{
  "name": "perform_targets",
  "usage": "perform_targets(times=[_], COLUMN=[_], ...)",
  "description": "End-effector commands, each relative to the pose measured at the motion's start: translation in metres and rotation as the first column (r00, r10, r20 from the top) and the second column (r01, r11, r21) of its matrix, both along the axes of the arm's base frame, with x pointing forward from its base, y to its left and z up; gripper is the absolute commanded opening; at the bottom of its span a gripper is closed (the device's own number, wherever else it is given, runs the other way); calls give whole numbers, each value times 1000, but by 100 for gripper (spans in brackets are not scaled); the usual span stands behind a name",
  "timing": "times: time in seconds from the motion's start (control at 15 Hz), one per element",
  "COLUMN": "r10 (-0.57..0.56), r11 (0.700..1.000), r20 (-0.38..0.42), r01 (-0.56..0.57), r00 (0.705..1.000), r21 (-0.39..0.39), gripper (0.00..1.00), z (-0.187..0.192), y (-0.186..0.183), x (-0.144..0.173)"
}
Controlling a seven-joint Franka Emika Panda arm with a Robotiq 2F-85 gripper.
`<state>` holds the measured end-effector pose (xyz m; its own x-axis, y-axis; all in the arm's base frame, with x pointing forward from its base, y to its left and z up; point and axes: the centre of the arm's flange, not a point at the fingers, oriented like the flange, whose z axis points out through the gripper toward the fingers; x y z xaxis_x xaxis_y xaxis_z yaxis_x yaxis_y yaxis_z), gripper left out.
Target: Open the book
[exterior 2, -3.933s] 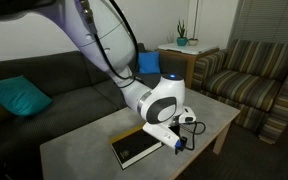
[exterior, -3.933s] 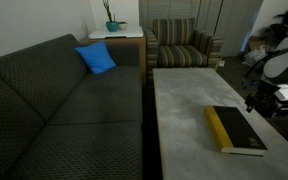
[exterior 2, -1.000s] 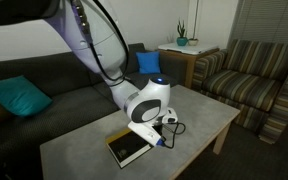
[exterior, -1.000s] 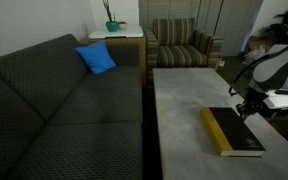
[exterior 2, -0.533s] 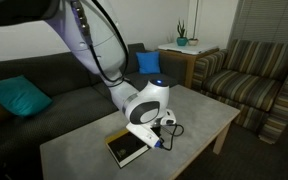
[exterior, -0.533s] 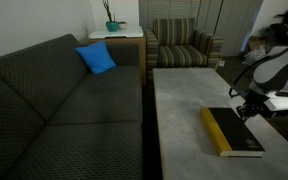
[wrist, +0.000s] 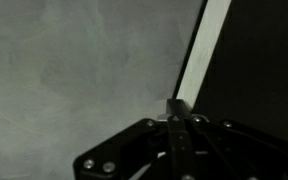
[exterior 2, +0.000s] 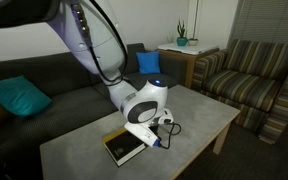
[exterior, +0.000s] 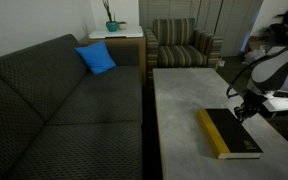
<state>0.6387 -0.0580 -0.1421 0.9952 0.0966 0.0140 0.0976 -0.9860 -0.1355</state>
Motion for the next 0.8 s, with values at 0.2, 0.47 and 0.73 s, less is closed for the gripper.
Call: perform_targets(times=[0.2,0.47,0.73], r10=[24,26,36], r11=[999,997,996], r20=[-28,-52,-66], r01=[-22,-22,-30], r00=[999,998,997], r21=[47,71,89], gripper=[0,0,0], z=[-27,-31,-33], y=[-1,1,3], x=[1,-8,-10])
